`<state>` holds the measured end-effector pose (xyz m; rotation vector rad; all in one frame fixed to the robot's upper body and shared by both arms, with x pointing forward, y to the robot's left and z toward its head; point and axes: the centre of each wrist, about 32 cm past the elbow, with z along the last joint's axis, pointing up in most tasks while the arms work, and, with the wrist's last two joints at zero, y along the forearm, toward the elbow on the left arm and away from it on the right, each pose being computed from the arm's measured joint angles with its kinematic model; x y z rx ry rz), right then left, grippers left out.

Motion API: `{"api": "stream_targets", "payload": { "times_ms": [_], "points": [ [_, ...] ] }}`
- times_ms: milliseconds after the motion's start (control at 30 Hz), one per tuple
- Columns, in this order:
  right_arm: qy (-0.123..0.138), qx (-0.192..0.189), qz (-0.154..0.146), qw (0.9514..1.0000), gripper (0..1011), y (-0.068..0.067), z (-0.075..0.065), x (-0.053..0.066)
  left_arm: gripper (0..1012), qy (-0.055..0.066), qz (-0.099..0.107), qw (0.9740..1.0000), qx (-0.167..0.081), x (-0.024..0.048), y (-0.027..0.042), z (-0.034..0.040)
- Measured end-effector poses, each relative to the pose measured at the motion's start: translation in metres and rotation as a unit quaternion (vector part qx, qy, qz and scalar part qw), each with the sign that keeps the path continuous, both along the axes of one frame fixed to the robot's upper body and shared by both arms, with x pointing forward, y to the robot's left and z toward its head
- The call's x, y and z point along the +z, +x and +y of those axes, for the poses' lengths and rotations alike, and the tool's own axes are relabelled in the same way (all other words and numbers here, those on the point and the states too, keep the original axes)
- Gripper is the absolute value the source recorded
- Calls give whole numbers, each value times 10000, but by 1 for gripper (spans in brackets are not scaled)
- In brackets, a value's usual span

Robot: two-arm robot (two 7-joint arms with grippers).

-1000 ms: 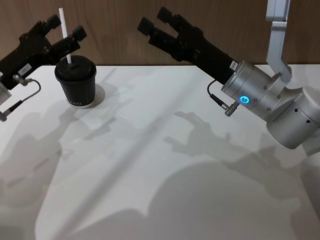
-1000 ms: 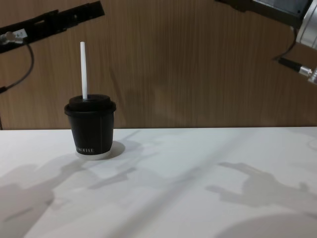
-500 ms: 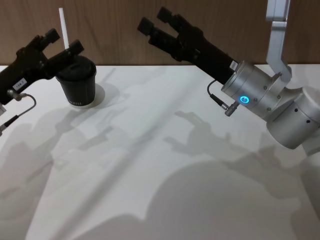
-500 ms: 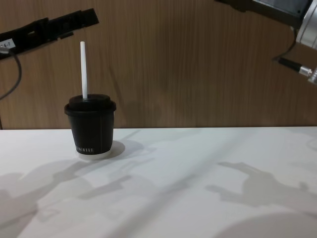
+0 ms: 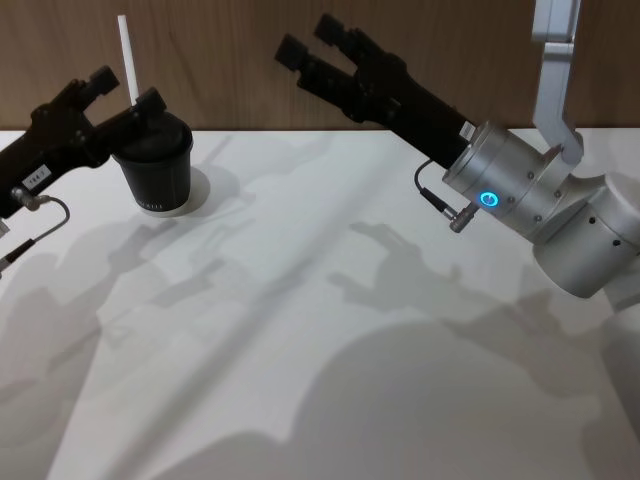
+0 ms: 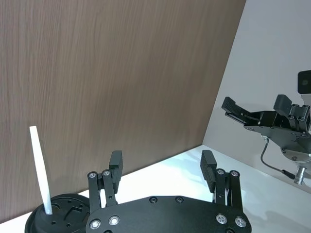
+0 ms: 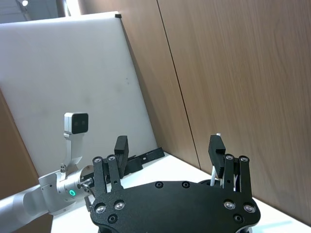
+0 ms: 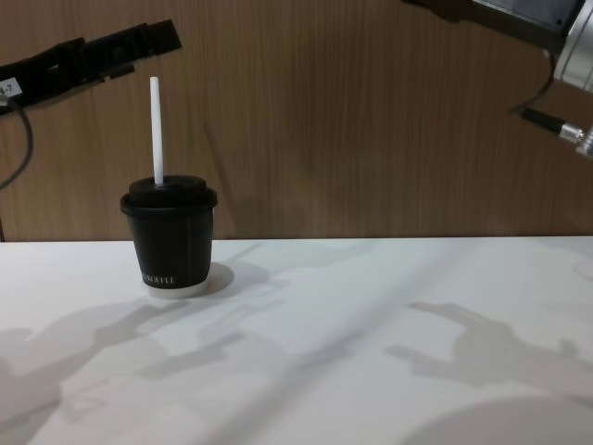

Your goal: Pick up the straw with one hand, pass it to the other hand, and insert it into the cup.

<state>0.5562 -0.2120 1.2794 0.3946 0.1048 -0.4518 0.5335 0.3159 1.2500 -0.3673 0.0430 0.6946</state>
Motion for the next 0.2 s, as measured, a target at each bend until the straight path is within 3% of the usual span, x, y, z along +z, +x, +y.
{"api": "stream_targets", "payload": {
  "times_ms": [200],
  "points": [
    [0,0,0,10000,1001,0,0,0,1003,-6,10,10000,-7,-5,-9,2]
  ]
}}
